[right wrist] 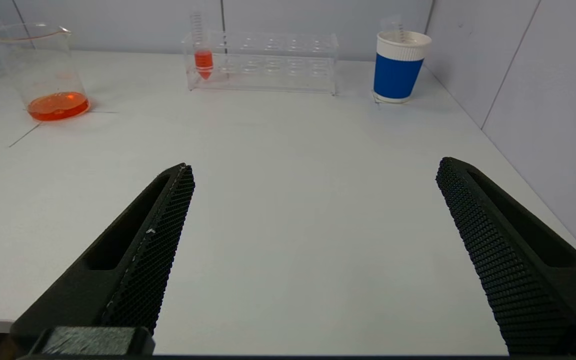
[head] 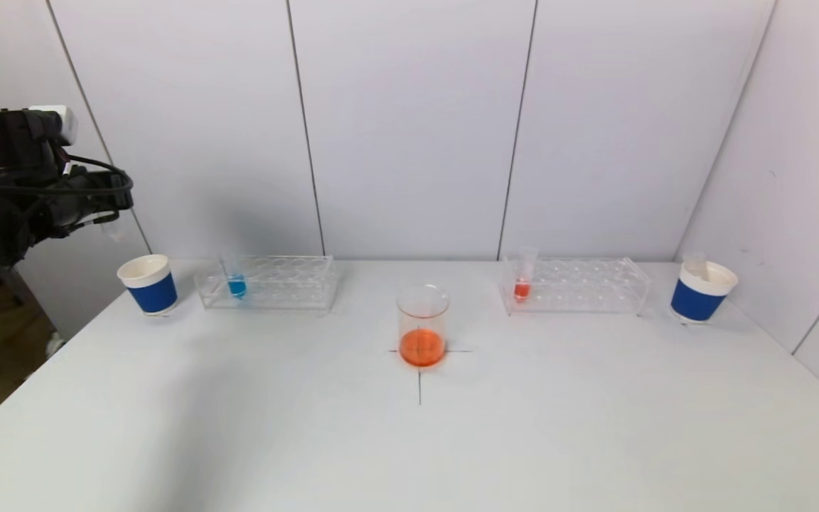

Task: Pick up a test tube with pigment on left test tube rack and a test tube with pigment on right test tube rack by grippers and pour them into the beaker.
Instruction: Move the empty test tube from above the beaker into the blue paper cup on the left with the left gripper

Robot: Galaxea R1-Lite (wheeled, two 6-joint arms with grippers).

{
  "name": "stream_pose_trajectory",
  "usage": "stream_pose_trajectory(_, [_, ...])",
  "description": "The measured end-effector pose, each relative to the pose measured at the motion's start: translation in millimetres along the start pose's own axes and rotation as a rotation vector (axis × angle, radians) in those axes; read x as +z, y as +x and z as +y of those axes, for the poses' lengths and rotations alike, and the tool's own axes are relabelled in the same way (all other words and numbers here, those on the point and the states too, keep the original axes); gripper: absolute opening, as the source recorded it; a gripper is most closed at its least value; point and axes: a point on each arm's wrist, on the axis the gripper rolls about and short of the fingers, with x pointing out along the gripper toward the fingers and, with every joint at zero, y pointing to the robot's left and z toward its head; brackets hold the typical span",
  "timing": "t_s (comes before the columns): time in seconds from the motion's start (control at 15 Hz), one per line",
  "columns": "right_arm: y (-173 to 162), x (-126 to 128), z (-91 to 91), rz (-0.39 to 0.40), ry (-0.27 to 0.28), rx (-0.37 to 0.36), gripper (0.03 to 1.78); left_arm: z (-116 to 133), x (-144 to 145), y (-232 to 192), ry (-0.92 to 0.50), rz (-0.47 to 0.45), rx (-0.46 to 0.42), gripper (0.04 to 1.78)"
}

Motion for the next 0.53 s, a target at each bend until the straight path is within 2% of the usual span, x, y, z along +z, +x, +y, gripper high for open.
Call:
stream_pose_trajectory(0.2, [0, 0, 0.0, 0.0, 0.0, 0.0, 1.76, 7, -8, 6, -0.026, 0.009, 0.017, 0.45])
stream_pose_trajectory(0.53, [0, 0, 0.0, 0.0, 0.0, 0.001, 1.76, 14, -25, 28, -0.03, -0.064, 0.035, 0.45])
